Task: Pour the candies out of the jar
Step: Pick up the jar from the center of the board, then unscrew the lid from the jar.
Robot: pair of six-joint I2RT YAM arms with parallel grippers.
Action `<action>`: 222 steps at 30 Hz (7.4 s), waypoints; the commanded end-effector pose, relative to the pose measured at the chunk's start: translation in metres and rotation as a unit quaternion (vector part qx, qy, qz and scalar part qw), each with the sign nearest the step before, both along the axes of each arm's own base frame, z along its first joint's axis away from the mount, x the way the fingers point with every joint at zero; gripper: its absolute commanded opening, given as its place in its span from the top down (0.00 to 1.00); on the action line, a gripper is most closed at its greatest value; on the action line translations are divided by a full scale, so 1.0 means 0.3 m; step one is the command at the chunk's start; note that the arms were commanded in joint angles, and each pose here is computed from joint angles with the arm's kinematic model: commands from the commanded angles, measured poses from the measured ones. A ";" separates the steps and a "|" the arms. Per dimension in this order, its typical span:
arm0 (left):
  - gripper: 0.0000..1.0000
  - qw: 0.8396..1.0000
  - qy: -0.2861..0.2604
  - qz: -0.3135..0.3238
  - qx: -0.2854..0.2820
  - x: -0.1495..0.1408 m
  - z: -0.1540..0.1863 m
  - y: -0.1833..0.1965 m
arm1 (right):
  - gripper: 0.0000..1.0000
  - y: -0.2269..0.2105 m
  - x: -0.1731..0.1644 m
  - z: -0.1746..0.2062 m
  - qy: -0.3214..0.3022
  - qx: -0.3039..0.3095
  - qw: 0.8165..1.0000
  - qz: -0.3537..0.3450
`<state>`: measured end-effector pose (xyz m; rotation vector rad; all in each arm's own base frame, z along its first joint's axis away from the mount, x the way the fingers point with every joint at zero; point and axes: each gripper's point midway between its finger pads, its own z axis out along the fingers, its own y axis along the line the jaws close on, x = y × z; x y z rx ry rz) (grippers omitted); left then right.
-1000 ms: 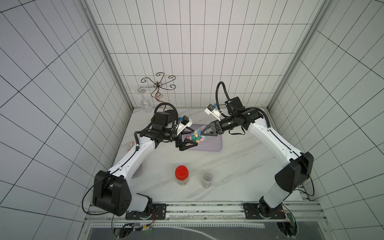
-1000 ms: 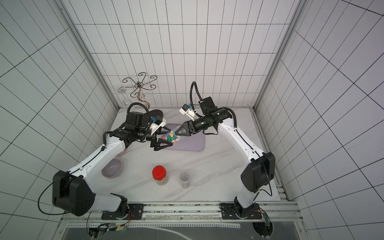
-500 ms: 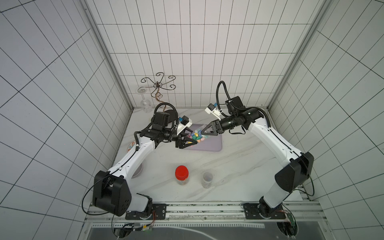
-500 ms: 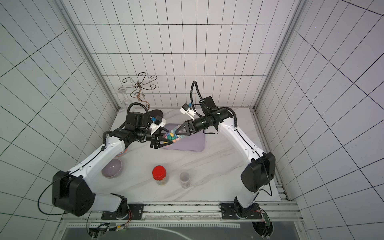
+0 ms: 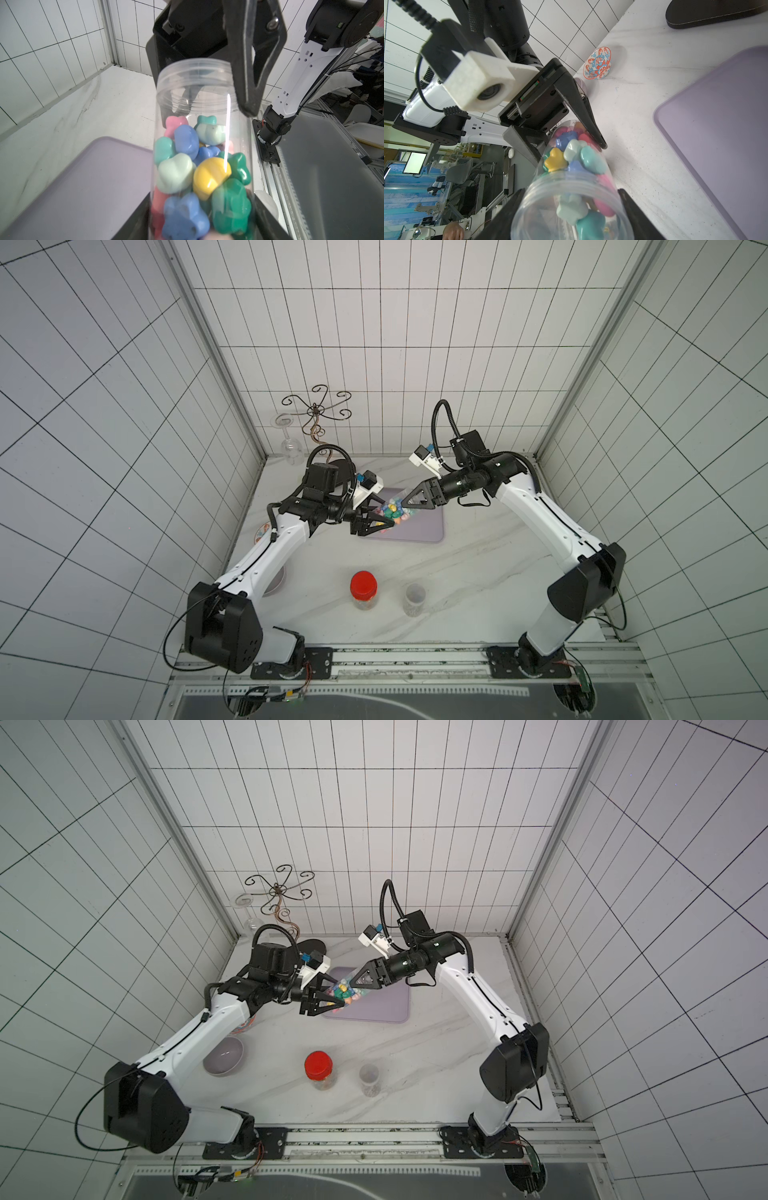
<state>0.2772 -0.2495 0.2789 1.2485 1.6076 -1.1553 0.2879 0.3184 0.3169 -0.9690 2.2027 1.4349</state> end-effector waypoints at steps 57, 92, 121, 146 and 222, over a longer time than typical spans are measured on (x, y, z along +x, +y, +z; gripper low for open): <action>0.60 0.941 -0.224 0.214 0.135 0.015 0.027 0.081 | 0.09 -0.141 -0.002 -0.048 0.028 0.014 0.998 -0.052; 0.59 0.949 -0.211 0.187 0.144 -0.015 -0.001 0.028 | 0.13 -0.021 0.024 -0.019 0.048 0.035 0.998 -0.009; 0.59 0.950 -0.214 0.187 0.131 -0.022 0.026 0.024 | 0.08 -0.014 0.020 -0.091 0.085 0.024 0.996 -0.011; 0.59 0.950 -0.216 0.189 0.126 -0.021 0.035 0.023 | 0.11 -0.006 -0.008 -0.123 0.109 0.027 0.994 0.004; 0.58 0.993 -0.111 0.042 -0.011 -0.114 0.175 -0.097 | 0.55 -0.129 -0.283 -0.070 -0.155 0.164 0.958 0.177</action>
